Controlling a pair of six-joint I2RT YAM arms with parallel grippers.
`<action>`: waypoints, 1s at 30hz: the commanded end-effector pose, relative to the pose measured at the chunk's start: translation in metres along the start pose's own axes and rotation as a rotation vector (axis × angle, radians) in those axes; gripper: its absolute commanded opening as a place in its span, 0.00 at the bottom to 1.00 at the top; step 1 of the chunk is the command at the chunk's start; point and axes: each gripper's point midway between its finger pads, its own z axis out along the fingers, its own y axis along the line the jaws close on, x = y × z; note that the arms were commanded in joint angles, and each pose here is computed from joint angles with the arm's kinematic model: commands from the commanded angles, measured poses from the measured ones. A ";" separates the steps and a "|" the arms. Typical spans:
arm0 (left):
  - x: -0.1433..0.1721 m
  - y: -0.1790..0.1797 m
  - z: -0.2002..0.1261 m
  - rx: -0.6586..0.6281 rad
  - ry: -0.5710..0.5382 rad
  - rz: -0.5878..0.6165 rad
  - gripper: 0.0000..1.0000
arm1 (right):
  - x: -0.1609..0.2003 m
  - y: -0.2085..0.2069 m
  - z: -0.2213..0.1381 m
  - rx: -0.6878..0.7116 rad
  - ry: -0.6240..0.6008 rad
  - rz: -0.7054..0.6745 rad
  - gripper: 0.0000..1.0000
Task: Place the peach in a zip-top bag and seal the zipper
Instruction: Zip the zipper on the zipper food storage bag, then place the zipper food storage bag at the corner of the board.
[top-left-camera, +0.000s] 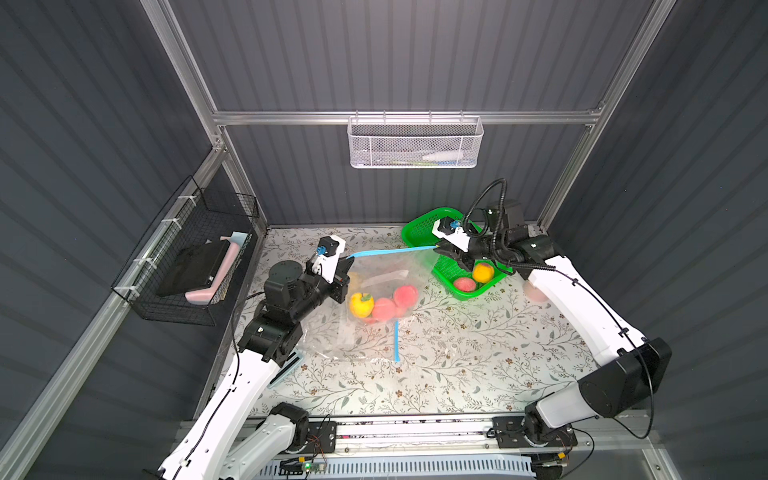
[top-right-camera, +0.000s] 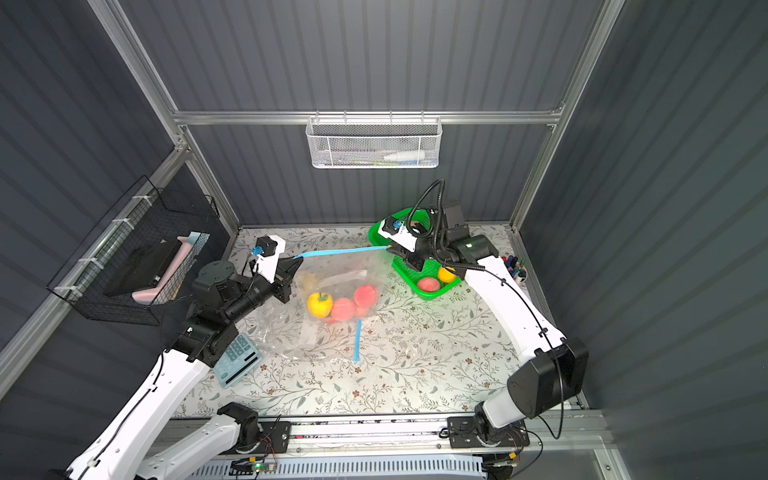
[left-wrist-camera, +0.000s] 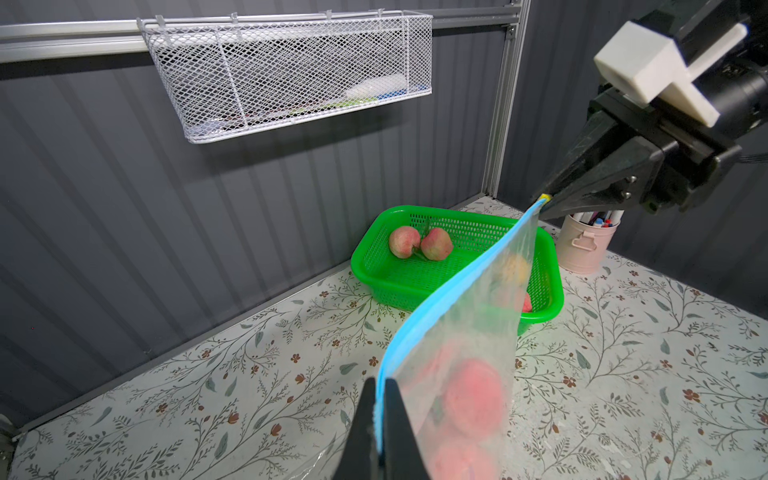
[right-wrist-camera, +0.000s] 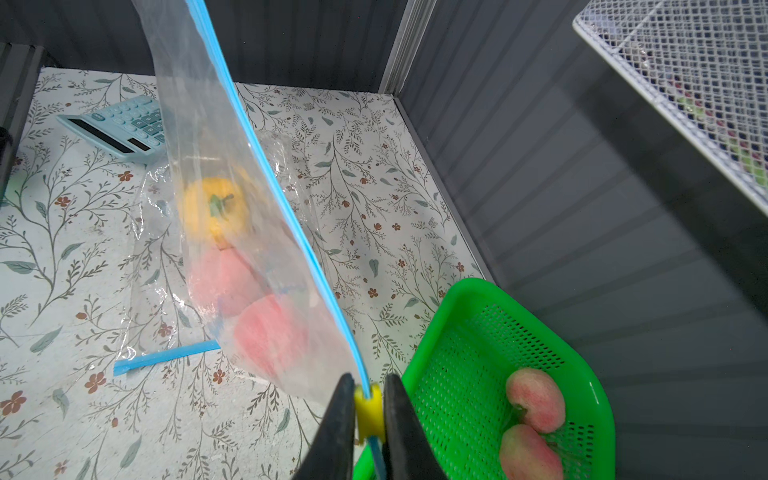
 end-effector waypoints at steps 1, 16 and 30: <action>-0.018 0.008 0.005 -0.026 -0.048 -0.024 0.00 | -0.022 0.002 -0.009 -0.002 -0.117 0.046 0.25; -0.050 0.085 0.096 -0.267 -0.045 -0.277 0.00 | -0.043 -0.014 -0.046 0.229 -0.374 0.473 0.69; -0.002 0.243 0.087 -0.633 -0.004 -0.477 0.00 | 0.020 -0.007 0.007 0.209 -0.369 0.903 0.77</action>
